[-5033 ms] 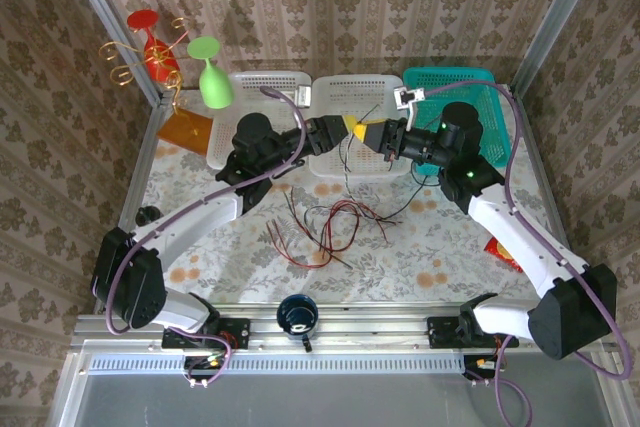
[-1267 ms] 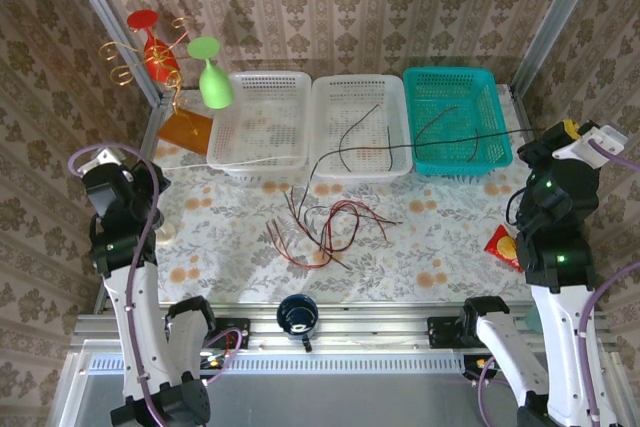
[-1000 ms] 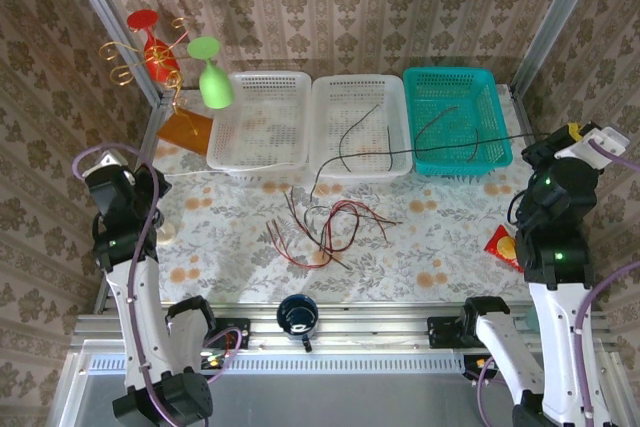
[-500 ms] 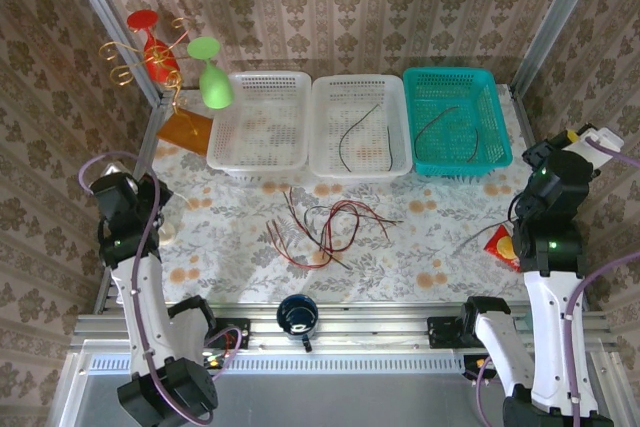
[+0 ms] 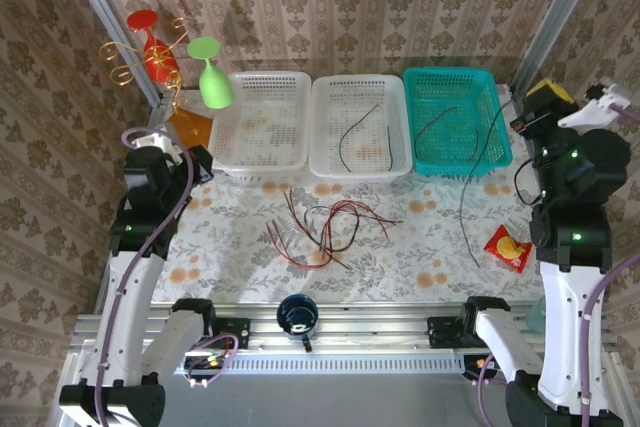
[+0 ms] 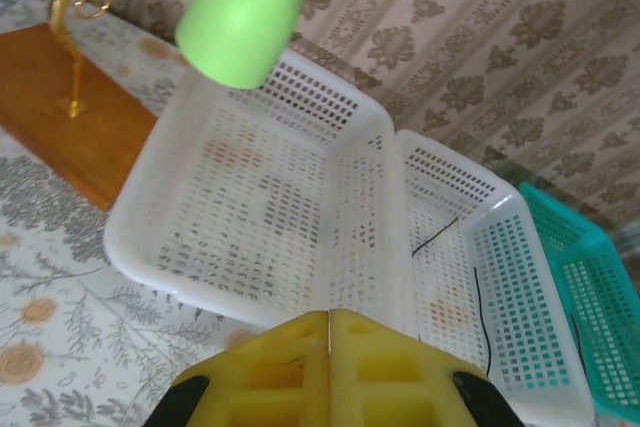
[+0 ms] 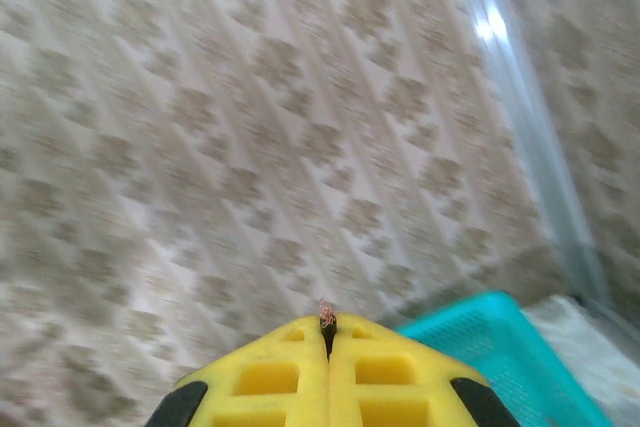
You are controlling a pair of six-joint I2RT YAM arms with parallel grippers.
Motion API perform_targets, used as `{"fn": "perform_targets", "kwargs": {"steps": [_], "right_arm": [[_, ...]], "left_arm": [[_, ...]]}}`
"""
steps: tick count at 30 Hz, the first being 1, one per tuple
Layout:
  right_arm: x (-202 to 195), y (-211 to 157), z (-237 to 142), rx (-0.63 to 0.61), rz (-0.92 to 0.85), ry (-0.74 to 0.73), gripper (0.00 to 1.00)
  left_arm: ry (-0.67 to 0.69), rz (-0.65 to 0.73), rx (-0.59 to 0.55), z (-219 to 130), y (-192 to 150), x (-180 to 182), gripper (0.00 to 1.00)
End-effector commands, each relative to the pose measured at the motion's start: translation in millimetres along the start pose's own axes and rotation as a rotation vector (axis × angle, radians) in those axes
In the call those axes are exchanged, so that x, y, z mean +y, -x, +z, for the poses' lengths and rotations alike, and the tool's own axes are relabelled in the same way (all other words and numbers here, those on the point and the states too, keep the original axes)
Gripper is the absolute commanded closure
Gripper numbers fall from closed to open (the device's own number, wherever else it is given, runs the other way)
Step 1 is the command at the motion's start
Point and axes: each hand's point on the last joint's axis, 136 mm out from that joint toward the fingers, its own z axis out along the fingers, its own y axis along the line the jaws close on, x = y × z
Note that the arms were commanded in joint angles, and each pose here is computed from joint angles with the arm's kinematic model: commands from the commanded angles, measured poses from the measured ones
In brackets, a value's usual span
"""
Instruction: Untangle the cables
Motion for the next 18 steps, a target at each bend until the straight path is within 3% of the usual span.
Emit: {"fn": "perform_targets", "kwargs": {"steps": [1,5,12,18], "right_arm": [[61,31,3,-0.013,0.107,0.263,1.0],[103,62,11,-0.073,0.151,0.4,1.0],[183,86,39,-0.11,0.144,0.591,1.0],[228,66,96,-0.092,0.113,0.65,1.0]], "left_arm": [[0.02,0.053,0.004,7,-3,-2,1.0],[0.011,0.056,0.025,12,-19,-4,1.0],[0.005,0.058,0.057,14,-39,-7,1.0],[-0.002,0.043,0.068,13,-50,-7,1.0]]}}
